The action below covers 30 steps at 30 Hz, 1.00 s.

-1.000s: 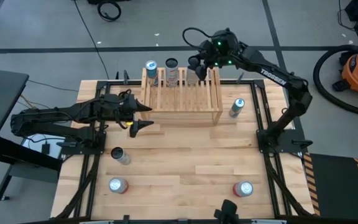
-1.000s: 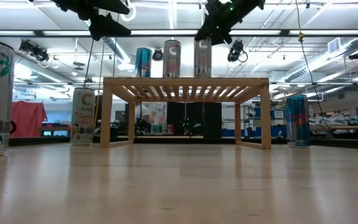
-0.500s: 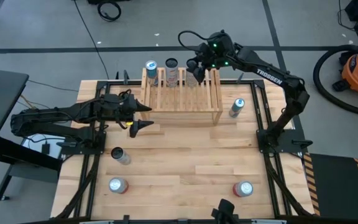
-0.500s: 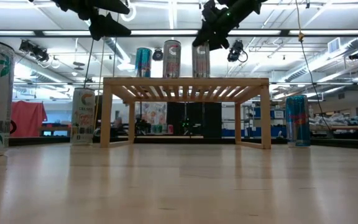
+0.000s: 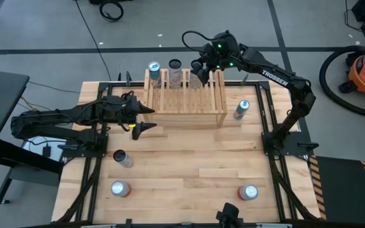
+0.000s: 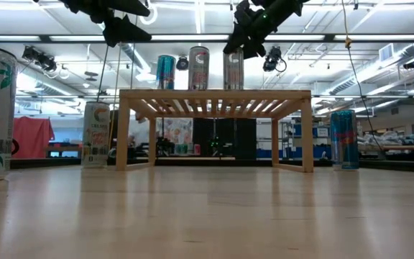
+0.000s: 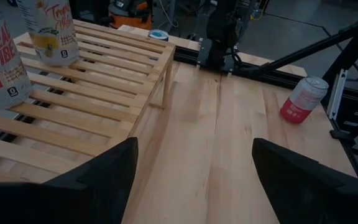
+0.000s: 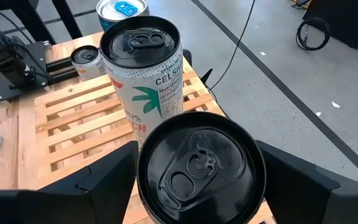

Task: Place canned beverage on shelf
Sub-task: Put the bottom white yellow soda can on the shelf, then put the right pink white soda can on the shelf

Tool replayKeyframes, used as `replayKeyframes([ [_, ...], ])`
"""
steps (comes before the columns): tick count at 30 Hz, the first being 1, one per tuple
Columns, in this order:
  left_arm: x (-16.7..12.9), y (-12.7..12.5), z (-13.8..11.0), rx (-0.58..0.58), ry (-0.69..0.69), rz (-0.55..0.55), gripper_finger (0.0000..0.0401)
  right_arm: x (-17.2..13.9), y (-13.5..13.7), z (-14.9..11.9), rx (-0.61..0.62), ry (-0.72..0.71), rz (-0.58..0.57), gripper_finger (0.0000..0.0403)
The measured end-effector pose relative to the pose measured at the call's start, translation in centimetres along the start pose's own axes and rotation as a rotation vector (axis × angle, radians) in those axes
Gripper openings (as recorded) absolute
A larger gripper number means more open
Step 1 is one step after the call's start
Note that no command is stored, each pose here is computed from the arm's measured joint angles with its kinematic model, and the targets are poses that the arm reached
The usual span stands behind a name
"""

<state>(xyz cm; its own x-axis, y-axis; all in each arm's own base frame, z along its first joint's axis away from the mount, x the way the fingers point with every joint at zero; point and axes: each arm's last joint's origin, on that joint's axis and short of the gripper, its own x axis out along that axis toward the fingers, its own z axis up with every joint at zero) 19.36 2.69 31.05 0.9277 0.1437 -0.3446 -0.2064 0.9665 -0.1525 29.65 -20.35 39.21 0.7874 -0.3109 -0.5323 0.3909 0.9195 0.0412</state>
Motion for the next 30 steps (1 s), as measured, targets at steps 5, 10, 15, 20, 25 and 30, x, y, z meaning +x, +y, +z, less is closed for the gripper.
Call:
replayKeyframes([
  [5,0.0,0.0,0.0,-0.001,0.0,0.0,0.0318,0.0,0.0,0.0,0.0,0.004,0.004,0.0329],
  [10,0.0,0.0,0.0,-0.002,0.0,0.0,0.0318,0.0,0.0,-0.1,0.001,0.005,0.004,0.0346],
  [15,0.0,0.0,0.0,-0.003,0.001,0.0,0.0318,0.0,-0.2,-0.1,-0.009,0.01,-0.065,0.0359],
  [20,0.0,0.0,0.0,-0.003,0.0,0.0,0.0318,-1.3,-0.2,0.3,-0.028,-0.018,-0.08,0.0367],
  [25,0.0,0.0,0.0,-0.003,0.0,0.0,0.0318,-3.6,0.3,1.0,-0.041,-0.082,-0.086,0.0371],
  [30,0.0,0.0,0.0,-0.003,0.0,0.0,0.0318,-5.0,0.5,1.2,-0.04,-0.106,-0.088,0.0372],
])
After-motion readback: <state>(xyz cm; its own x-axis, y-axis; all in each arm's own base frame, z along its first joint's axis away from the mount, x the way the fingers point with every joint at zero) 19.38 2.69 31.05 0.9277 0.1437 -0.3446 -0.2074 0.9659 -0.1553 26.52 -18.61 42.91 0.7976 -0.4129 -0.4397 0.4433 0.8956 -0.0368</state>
